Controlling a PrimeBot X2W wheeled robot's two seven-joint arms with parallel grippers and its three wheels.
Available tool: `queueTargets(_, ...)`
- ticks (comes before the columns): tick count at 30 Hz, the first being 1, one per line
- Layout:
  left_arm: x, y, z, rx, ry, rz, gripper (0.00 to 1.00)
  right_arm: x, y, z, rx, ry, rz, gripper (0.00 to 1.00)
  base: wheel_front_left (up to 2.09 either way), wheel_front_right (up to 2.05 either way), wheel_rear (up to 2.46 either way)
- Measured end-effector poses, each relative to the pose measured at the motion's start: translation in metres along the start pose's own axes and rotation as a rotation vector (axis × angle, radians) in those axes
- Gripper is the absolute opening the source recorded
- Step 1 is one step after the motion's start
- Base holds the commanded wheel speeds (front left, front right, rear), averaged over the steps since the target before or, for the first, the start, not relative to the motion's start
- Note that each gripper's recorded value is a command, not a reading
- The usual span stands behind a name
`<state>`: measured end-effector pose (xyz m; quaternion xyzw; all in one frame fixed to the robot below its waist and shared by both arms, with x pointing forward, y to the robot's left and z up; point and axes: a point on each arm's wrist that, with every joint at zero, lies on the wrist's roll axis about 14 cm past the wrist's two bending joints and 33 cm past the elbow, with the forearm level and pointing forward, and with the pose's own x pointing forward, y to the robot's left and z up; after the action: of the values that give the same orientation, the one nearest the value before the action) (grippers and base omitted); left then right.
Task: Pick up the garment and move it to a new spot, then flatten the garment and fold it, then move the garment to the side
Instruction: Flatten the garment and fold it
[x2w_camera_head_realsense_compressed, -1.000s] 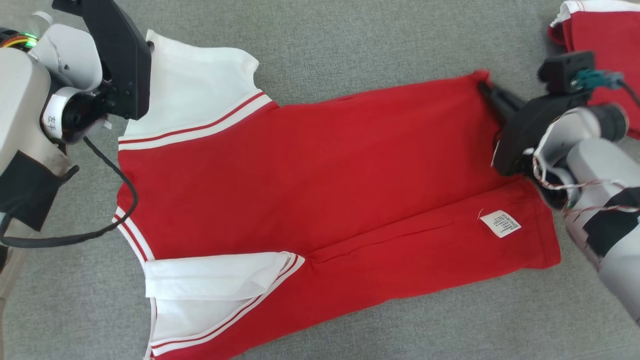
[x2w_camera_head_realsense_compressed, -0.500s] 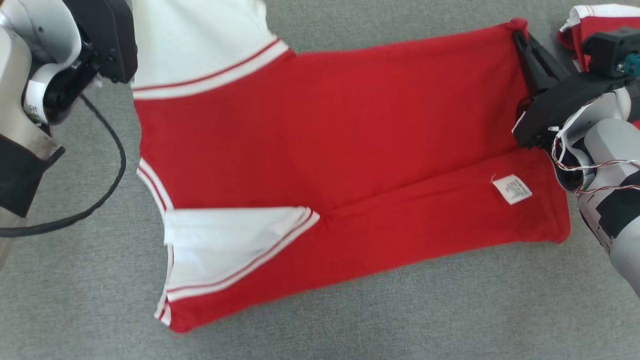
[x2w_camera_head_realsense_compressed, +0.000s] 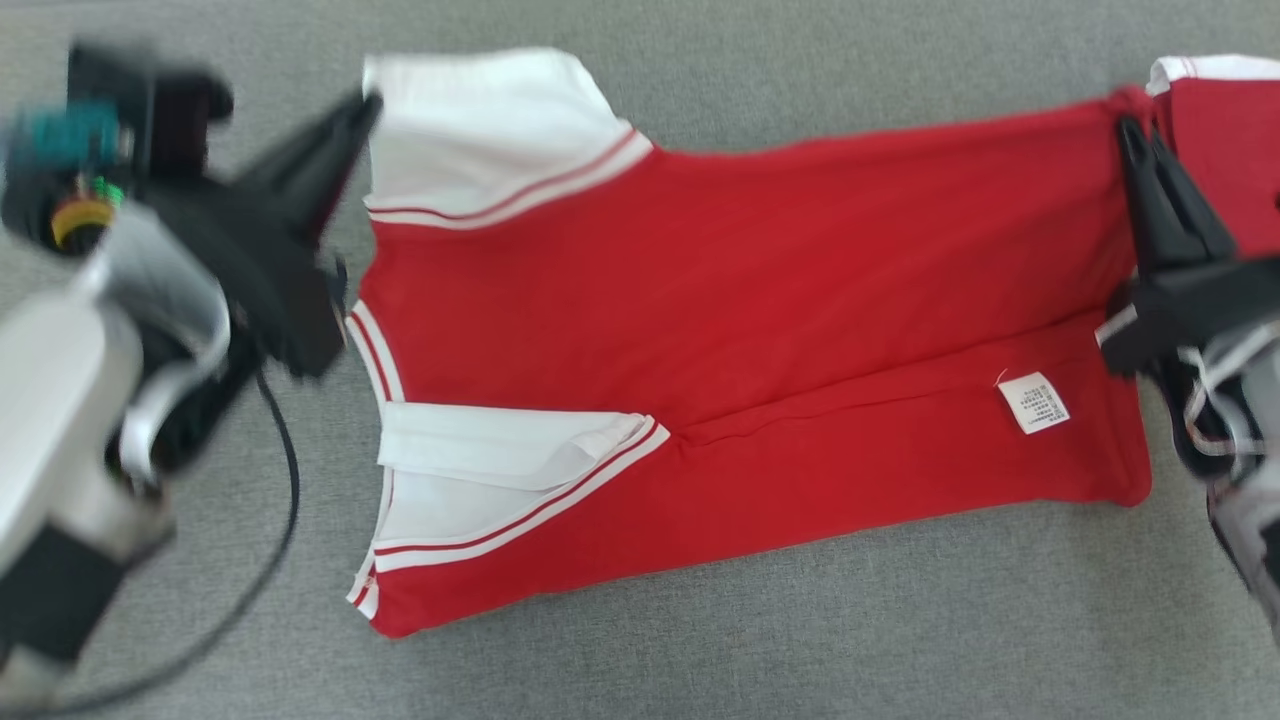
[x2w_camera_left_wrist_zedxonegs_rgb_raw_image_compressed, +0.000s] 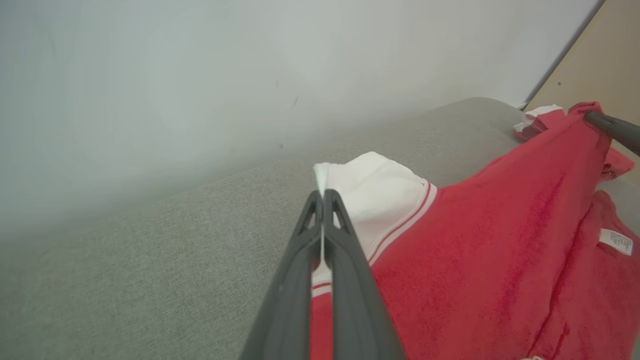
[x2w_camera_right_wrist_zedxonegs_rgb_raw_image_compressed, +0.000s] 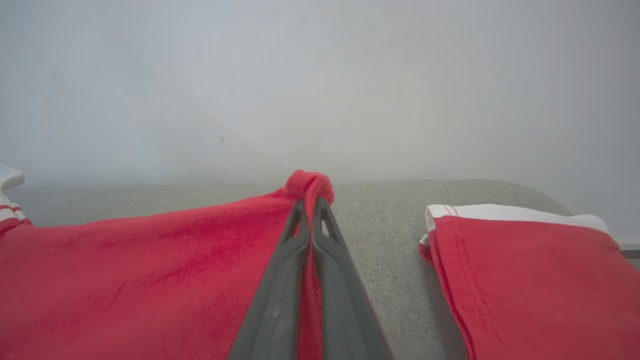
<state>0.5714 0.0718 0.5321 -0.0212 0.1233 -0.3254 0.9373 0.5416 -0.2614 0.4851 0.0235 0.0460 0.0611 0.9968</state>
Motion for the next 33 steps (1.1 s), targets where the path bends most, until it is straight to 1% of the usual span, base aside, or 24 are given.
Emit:
queueTargets(3, -0.021, -0.013, -0.008, -0.053, -0.007, -0.005, 0.0, -0.017, 0.003, -0.001, 0.012, -0.028, -0.003, 0.0, 0.0, 0.0, 0.0)
queueTargets(7, -0.048, -0.025, -0.013, -0.102, -0.026, 0.01, 0.0, -0.038, 0.005, -0.019, 0.022, 0.002, -0.017, 0.0, 0.0, 0.0, 0.0)
queueTargets(12, -0.075, -0.046, -0.02, -0.185, -0.042, 0.008, 0.0, -0.051, 0.005, -0.027, 0.028, 0.011, -0.035, 0.0, 0.0, 0.0, 0.0)
queueTargets(15, -0.088, -0.06, -0.029, -0.251, -0.02, -0.004, 0.0, -0.059, 0.003, -0.034, 0.032, 0.025, -0.05, 0.0, 0.0, 0.0, 0.0)
queueTargets(19, -0.103, -0.078, -0.042, -0.307, 0.014, -0.017, 0.0, -0.069, -0.002, -0.039, 0.042, 0.034, -0.077, 0.0, 0.0, 0.0, 0.0)
queueTargets(23, -0.116, -0.089, -0.057, -0.357, 0.051, -0.007, 0.0, -0.079, -0.002, -0.048, 0.058, 0.053, -0.086, 0.0, 0.0, 0.0, 0.0)
queueTargets(24, -0.118, -0.09, -0.06, -0.367, 0.06, -0.004, 0.0, -0.081, -0.002, -0.051, 0.064, 0.058, -0.091, 0.04, 0.0, 0.0, 0.0)
queueTargets(25, -0.12, -0.092, -0.064, -0.378, 0.069, -0.002, 0.0, -0.084, -0.002, -0.053, 0.069, 0.064, -0.094, 0.13, 0.0, 0.0, 0.0)
queueTargets(26, -0.122, -0.094, -0.068, -0.39, 0.075, 0.001, 0.0, -0.087, -0.003, -0.057, 0.073, 0.073, -0.1, 0.27, 0.0, 0.0, 0.0)
queueTargets(27, -0.124, -0.095, -0.071, -0.398, 0.08, 0.006, 0.0, -0.091, -0.004, -0.06, 0.079, 0.081, -0.107, 0.54, 0.0, 0.0, 0.0)
queueTargets(28, -0.126, -0.095, -0.073, -0.406, 0.083, 0.012, 0.0, -0.094, -0.006, -0.062, 0.084, 0.084, -0.115, 0.96, 0.0, 0.0, 0.0)
queueTargets(29, -0.127, -0.097, -0.077, -0.413, 0.089, 0.015, 0.0, -0.096, -0.007, -0.063, 0.089, 0.086, -0.123, 1.0, 0.0, 0.0, 0.0)
queueTargets(32, -0.129, -0.105, -0.089, -0.44, 0.114, 0.012, 0.0, -0.106, -0.013, -0.065, 0.103, 0.088, -0.152, 1.0, 0.0, 0.0, 0.0)
queueTargets(33, -0.13, -0.107, -0.092, -0.448, 0.117, 0.014, 0.02, -0.109, -0.016, -0.065, 0.108, 0.087, -0.161, 1.0, 0.0, 0.0, 0.0)
